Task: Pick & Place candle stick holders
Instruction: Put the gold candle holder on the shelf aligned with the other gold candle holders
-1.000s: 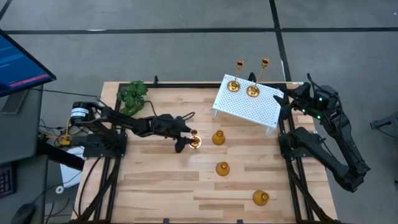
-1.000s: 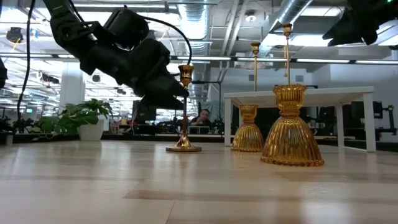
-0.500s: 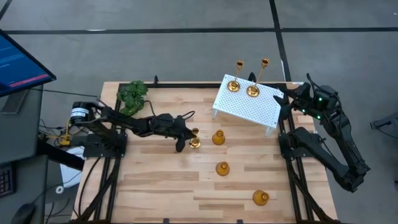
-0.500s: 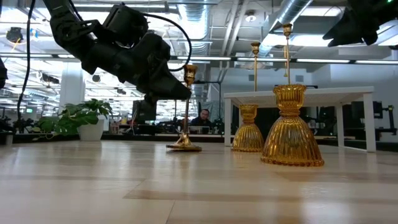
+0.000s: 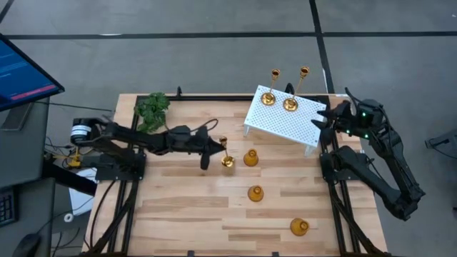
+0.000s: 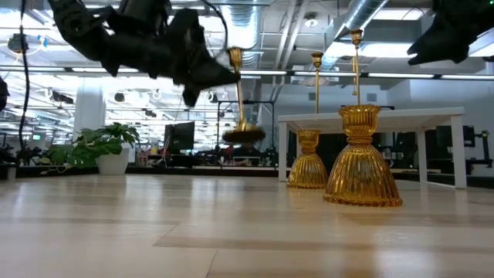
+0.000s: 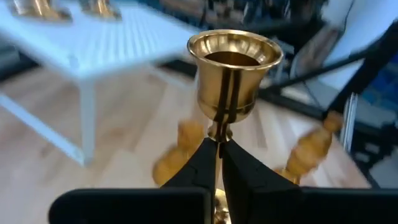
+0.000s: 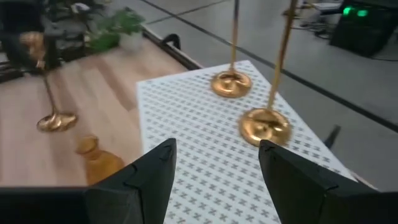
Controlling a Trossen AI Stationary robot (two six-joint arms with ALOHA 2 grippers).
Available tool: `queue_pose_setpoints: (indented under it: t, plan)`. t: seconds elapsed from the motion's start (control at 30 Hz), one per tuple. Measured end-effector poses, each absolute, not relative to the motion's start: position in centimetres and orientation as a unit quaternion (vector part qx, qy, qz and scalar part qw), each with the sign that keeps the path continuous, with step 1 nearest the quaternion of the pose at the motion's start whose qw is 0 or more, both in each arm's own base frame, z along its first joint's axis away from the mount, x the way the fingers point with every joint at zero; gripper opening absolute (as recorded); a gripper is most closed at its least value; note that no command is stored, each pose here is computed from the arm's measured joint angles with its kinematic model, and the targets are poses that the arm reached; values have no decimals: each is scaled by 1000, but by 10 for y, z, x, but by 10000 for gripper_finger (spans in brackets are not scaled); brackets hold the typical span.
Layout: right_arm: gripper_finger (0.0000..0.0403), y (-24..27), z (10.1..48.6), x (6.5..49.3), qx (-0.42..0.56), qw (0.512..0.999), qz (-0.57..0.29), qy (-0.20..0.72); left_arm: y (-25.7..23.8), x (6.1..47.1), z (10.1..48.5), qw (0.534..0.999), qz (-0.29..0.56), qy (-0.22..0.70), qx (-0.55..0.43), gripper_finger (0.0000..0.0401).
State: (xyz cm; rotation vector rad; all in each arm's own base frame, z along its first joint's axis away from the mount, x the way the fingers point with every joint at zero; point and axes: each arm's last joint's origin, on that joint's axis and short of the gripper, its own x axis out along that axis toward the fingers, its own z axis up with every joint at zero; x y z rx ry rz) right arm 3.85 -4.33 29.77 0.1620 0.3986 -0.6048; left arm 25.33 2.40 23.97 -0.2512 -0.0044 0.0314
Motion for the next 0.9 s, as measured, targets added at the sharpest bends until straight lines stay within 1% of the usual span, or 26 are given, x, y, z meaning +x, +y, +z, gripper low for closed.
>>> queue_pose_setpoints:
  t: [0.2, 0.33, 0.47, 0.6, 0.73, 0.9]
  plan:
    - [221, -51, 303, 49, 99, 949, -247, 167, 25, 232, 271, 989, 59, -78, -114, 10]
    - [221, -61, 310, 64, 107, 961, -210, 143, 26, 225, 280, 986, 70, -99, -114, 10]
    - [221, -71, 311, 91, 121, 970, -151, 146, 26, 224, 280, 985, 75, -101, -117, 10]
    - [217, -71, 305, 123, 118, 973, -95, 174, 26, 225, 279, 984, 76, -98, -125, 10]
    - [199, -61, 296, 158, 96, 974, -57, 199, 26, 225, 279, 983, 77, -101, -134, 10]
    - [174, -40, 289, 196, 64, 979, -12, 194, 26, 226, 287, 982, 74, -112, -135, 10]
